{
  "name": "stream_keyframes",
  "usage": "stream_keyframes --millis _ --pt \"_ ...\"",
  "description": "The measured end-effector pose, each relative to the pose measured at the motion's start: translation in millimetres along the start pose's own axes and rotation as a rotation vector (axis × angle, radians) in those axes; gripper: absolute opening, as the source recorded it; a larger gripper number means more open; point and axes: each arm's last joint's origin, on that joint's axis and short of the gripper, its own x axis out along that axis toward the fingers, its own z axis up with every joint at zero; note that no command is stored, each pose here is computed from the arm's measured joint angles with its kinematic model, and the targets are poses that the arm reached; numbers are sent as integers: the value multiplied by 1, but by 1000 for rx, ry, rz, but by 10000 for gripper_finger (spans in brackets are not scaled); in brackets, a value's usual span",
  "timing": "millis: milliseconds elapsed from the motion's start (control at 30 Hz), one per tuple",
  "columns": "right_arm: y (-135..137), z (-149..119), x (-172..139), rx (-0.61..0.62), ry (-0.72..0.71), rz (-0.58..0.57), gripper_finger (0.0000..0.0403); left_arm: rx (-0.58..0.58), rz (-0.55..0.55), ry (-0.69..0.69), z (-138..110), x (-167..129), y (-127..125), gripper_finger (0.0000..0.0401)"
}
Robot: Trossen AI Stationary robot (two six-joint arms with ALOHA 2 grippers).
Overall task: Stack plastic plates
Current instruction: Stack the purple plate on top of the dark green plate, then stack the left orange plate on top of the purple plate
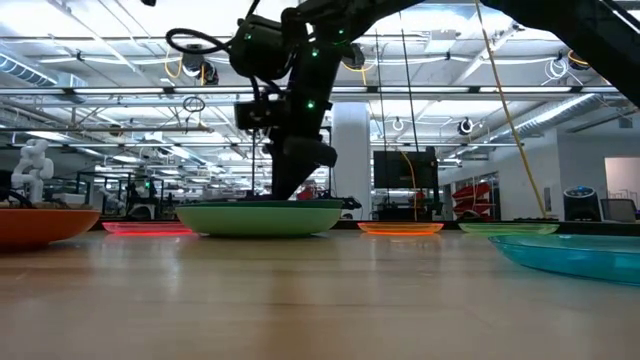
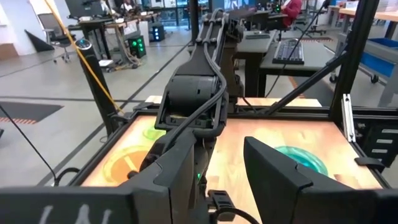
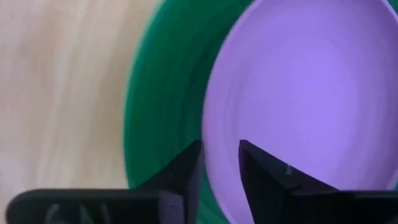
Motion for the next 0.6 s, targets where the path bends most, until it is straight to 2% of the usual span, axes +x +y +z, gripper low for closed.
stream_keyframes --millis 200,400,600 --pt "5 -5 -17 28 82 -48 115 -41 63 48 -5 0 2 147" --pt "11 -11 -62 116 108 -28 103 -86 138 129 -15 -1 5 147" --pt "32 -18 -108 141 13 -42 88 -129 167 164 -19 0 6 147"
